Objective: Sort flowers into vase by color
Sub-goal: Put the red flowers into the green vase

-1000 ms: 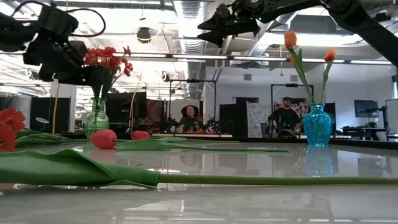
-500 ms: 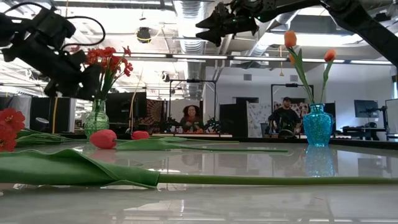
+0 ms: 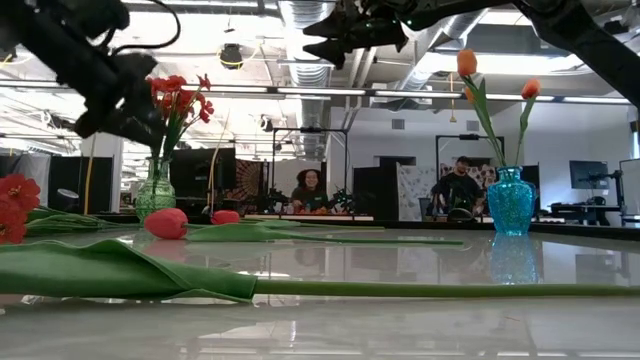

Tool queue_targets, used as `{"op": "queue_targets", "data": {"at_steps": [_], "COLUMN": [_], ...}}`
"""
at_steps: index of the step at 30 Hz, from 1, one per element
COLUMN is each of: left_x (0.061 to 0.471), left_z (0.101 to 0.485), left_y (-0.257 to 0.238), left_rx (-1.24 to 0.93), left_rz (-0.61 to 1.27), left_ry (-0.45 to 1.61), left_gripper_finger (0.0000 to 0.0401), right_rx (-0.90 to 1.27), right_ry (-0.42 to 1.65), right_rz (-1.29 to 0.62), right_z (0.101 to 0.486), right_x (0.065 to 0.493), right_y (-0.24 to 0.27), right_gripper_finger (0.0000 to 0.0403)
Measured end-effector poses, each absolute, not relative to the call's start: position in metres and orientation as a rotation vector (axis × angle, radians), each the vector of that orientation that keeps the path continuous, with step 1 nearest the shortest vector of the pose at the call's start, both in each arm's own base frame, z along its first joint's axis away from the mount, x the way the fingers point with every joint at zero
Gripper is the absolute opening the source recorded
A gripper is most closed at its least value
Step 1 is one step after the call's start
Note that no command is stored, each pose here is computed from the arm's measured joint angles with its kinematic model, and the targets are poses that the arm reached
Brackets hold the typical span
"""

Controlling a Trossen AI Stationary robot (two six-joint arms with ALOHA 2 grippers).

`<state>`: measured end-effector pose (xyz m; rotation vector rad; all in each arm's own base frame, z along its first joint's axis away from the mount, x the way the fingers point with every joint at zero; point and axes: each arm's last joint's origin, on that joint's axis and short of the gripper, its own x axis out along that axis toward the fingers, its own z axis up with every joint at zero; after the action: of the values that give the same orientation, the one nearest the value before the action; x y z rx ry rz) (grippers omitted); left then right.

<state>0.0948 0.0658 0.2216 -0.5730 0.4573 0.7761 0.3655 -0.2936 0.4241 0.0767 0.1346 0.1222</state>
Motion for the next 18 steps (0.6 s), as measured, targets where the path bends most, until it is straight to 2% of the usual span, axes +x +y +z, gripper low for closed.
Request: {"op": "queue_targets", "data": {"at_steps": [7,12,18], "left_x": [0.123,0.15,0.17], "left_z": [0.224,0.219,0.225], "left_y": [0.052,0.041,0.037], "left_rx": [-0.821,-0.834,-0.836], "left_rz": [0.663,0.632,0.741], "left_ry": [0.579,0.753,1.0], "left_gripper_finger": [0.0183,0.0183,0.0183], "right_rx": [0.109,0.127,0.129], "right_ry": [0.169,0.188,0.189], "right_rz": [0.139,0.14,0.14], "right_z": [0.42,0.418,0.418], "right_x": [0.37,0.369,0.369], "right_y": [-0.287,-0.287,-0.287], "right_gripper_finger": [0.0292,0.0292,0.0292]}}
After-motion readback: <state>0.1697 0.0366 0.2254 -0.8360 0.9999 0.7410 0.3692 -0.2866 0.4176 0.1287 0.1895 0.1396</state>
